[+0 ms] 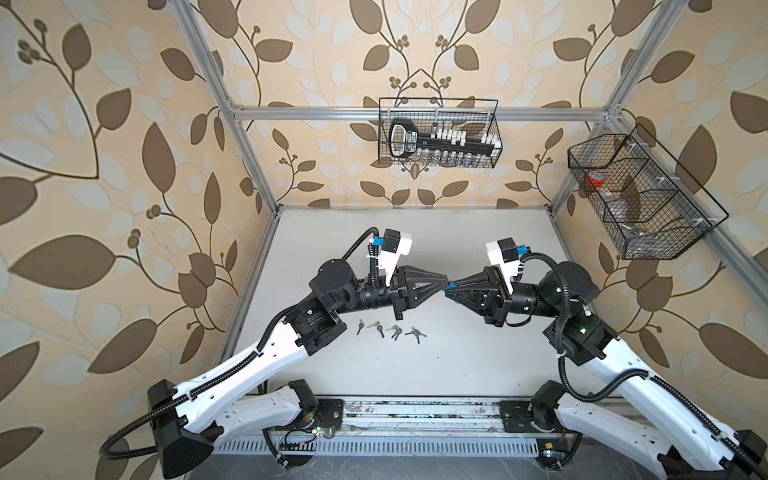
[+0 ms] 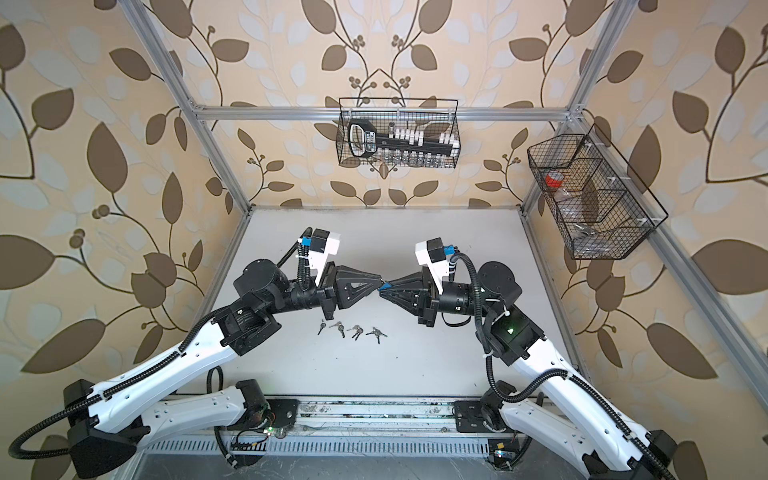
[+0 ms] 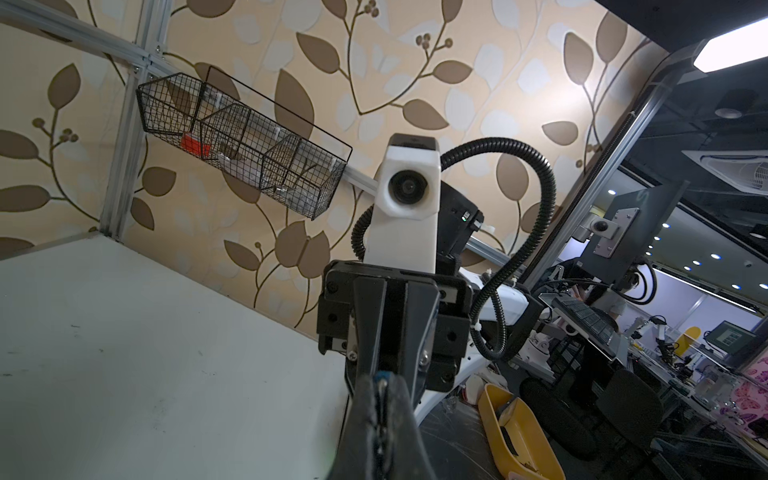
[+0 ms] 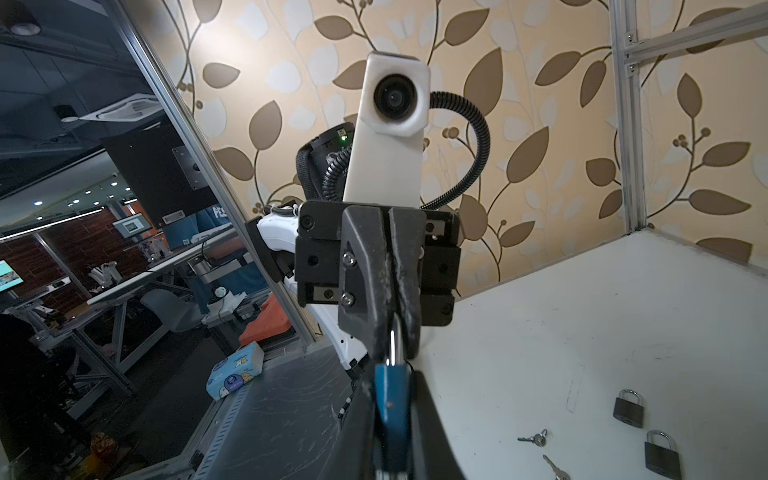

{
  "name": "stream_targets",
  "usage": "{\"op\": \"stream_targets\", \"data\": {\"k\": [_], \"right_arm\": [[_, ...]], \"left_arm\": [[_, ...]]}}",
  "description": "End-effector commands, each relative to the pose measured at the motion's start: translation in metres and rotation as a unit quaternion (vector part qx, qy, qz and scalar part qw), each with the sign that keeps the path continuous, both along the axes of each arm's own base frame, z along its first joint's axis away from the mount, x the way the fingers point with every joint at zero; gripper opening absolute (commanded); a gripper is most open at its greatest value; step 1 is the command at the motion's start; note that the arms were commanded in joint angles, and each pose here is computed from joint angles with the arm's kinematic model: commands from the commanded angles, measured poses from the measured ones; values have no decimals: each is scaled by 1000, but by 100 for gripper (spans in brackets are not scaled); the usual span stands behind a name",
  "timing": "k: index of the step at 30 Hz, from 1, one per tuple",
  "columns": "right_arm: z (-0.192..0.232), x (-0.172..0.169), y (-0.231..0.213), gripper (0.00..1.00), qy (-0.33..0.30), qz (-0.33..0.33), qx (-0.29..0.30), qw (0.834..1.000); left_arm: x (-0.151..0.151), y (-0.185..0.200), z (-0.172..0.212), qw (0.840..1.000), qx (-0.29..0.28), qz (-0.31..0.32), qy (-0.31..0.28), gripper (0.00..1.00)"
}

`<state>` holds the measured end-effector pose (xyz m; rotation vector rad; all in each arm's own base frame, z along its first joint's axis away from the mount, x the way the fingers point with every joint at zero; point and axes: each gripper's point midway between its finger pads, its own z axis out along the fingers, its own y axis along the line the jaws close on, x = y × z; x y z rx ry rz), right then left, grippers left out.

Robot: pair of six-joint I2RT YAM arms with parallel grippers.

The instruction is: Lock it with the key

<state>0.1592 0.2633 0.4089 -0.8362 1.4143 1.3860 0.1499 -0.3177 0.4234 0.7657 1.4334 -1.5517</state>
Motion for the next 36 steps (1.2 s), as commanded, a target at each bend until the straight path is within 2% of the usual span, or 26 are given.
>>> {"op": "stream_targets", "data": {"k": [1,5,10,23,27,31,36], "right_arm": [[28,6,-10,0,-93,-48,26,994],[3,-2,-8,0,-85,-24,-8,996],[-15,-7,-7,0,-68,-10,-22,997],[-38,-3,2,0,-48,12,-53,997],[-42,-3,2,0,-45,12,-58,997],[-30,2,0,0,-59,-5,-49,997],[-13,15,-3,8,-85,-47,-43,994]], "left_arm": [[-22,-9,-57,992,91,-55,73,0],[-14,4,-27,997,58,-15,45,0],[-10,18,-1,999,34,12,19,0],[-14,34,26,999,4,39,-6,0],[-13,34,30,999,2,41,-8,0],[-13,21,23,1000,19,14,1,0],[-4,8,6,999,42,7,22,0]]}}
